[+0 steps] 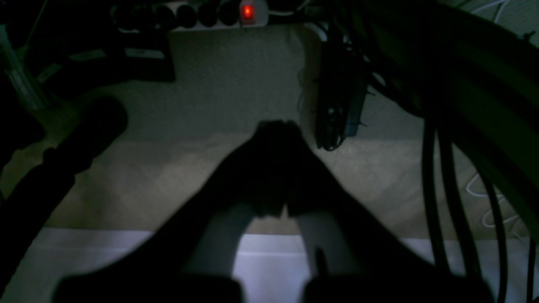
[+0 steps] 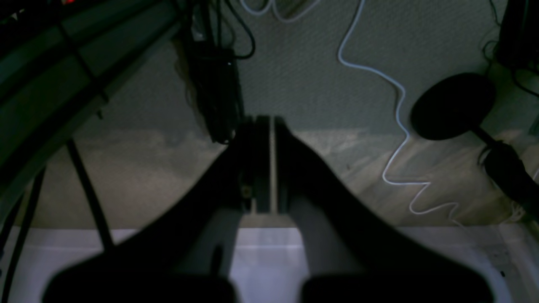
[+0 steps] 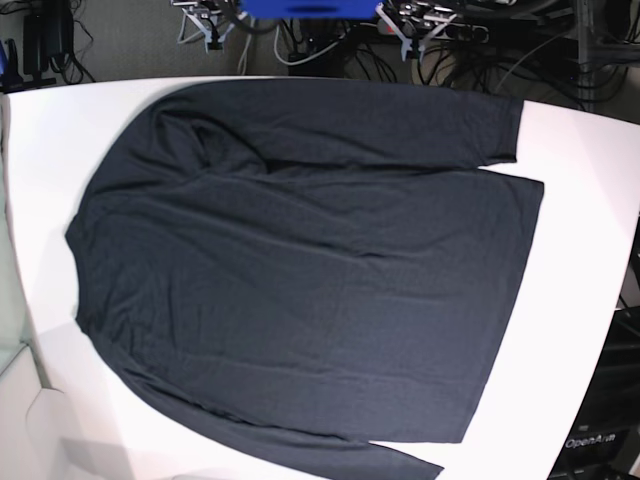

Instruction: Fold the T-shirt properly

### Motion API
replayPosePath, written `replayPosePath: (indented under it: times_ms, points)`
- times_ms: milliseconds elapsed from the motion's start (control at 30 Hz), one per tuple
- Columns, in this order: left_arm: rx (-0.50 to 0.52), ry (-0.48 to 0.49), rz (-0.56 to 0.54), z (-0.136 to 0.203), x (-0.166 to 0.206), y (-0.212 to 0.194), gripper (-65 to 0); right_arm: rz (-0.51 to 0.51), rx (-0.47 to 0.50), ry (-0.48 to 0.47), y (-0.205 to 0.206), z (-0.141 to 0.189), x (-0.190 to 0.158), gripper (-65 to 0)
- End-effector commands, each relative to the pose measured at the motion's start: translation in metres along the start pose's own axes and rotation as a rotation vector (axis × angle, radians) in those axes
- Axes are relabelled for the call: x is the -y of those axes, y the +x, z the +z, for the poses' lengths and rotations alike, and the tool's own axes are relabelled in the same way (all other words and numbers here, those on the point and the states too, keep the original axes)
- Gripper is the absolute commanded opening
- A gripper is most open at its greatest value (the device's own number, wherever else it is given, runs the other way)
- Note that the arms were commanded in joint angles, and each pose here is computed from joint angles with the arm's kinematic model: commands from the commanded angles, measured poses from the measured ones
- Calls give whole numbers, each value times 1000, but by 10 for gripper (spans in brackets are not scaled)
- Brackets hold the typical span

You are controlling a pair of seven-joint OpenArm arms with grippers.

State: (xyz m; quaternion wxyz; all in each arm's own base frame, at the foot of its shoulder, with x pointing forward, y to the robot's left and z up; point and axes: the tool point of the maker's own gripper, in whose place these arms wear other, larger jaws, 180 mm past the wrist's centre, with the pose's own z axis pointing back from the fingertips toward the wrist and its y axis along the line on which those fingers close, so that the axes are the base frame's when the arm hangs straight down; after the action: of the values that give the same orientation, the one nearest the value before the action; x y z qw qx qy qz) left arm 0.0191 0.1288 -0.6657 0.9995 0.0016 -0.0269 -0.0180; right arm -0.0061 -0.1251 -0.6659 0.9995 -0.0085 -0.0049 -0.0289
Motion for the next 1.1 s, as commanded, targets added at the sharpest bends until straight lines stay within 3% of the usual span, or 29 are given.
replayPosePath:
  times_ms: [0, 367, 600, 767, 1067]
  points:
    - [0, -6, 0, 0, 3, -1, -648, -4, -3, 12, -3, 0, -2, -647]
    - [4, -9, 0, 0, 2, -1, -650, -5, 27, 11, -4, 0, -2, -650]
    - [136, -2, 6, 2, -3, 19, -650, -7, 116, 7, -7, 3, 0, -650]
    - [175, -4, 9, 4, -2, 11, -650, -6, 202, 2, -13, 7, 3, -650]
    - [388, 38, -6, 19, -31, 13, -650, 5, 391, -17, -26, 25, 16, -650]
